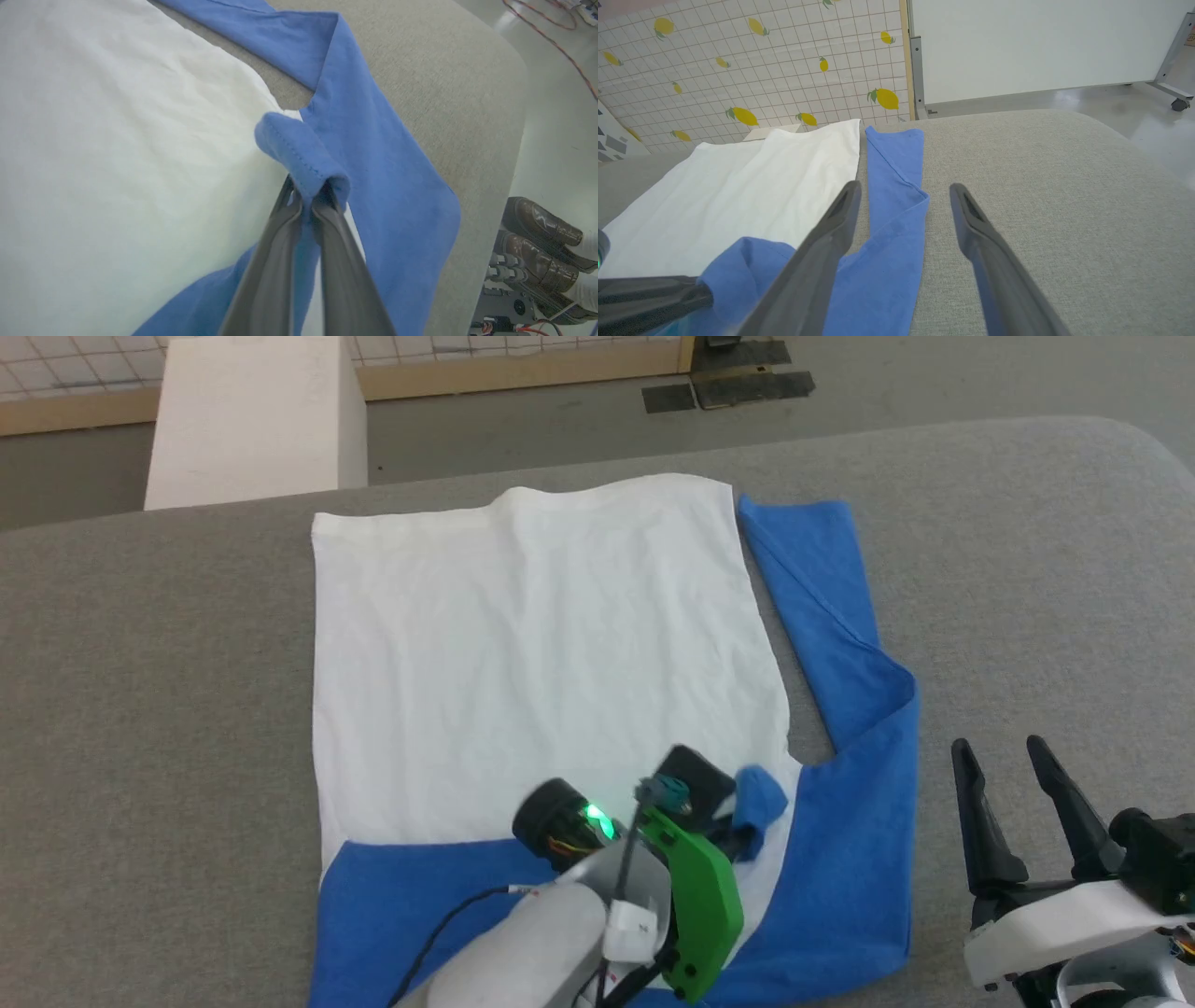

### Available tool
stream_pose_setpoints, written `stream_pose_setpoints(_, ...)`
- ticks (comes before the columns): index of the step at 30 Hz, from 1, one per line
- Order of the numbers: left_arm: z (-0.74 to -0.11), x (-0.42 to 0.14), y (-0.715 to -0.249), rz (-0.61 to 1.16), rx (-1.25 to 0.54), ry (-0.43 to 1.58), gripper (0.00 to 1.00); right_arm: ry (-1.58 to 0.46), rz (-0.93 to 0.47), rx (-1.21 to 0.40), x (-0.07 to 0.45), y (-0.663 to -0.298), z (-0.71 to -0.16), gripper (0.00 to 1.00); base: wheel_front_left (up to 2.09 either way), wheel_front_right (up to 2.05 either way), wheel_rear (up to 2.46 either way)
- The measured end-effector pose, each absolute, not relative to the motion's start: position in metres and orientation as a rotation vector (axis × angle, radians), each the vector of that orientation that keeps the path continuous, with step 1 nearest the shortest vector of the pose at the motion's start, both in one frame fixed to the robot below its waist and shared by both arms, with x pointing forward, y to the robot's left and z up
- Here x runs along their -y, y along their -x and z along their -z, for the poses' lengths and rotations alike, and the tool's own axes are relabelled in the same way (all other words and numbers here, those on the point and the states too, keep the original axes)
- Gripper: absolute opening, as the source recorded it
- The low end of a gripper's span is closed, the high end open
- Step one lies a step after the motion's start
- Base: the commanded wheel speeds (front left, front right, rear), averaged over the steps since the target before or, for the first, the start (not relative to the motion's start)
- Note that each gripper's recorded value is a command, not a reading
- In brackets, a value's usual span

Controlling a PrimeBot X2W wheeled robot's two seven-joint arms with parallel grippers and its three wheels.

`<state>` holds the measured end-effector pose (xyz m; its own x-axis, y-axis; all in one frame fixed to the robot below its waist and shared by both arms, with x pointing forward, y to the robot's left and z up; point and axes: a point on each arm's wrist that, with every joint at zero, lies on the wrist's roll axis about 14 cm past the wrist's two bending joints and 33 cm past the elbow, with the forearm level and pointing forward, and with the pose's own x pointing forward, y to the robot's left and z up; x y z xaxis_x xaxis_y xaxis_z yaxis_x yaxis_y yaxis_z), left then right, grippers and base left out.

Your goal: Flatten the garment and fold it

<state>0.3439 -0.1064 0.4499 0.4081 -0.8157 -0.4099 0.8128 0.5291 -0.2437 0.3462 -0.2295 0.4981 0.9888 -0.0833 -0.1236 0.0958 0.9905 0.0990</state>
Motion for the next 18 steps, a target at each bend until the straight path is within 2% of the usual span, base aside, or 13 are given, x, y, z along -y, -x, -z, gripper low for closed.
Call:
stream_pose_setpoints(3, -0.425, 0.113, -0.331, 1.085, -0.585, -0.048, 0.00, -0.106, 0.100, -0.137, 0.232, -0.345, -0.493, 1.00, 0.00, 0.00, 0.00)
stream_pose_setpoints(4, -0.420, 0.114, -0.329, 1.093, -0.598, -0.054, 0.28, -0.107, 0.101, -0.140, 0.232, -0.344, -0.491, 1.00, 0.00, 0.00, 0.00)
stream_pose_setpoints(5, -0.414, 0.115, -0.326, 1.103, -0.618, -0.064, 0.62, -0.107, 0.104, -0.144, 0.232, -0.344, -0.490, 1.00, 0.00, 0.00, 0.00)
stream_pose_setpoints(6, -0.408, 0.115, -0.322, 1.115, -0.638, -0.074, 1.00, -0.107, 0.107, -0.145, 0.233, -0.343, -0.489, 1.00, 0.00, 0.00, 0.00)
stream_pose_setpoints(11, -0.419, 0.121, -0.326, 1.114, -0.636, 0.032, 1.00, -0.107, 0.114, -0.146, 0.235, -0.342, -0.489, 1.00, 0.00, 0.00, 0.00)
stream_pose_setpoints(14, -0.447, 0.120, -0.344, 1.076, -0.531, 0.121, 1.00, -0.107, 0.111, -0.136, 0.235, -0.343, -0.492, 1.00, 0.00, 0.00, 0.00)
stream_pose_setpoints(18, -0.479, 0.088, -0.385, 0.930, -0.370, 0.181, 1.00, -0.107, 0.096, -0.119, 0.231, -0.346, -0.498, 1.00, 0.00, 0.00, 0.00)
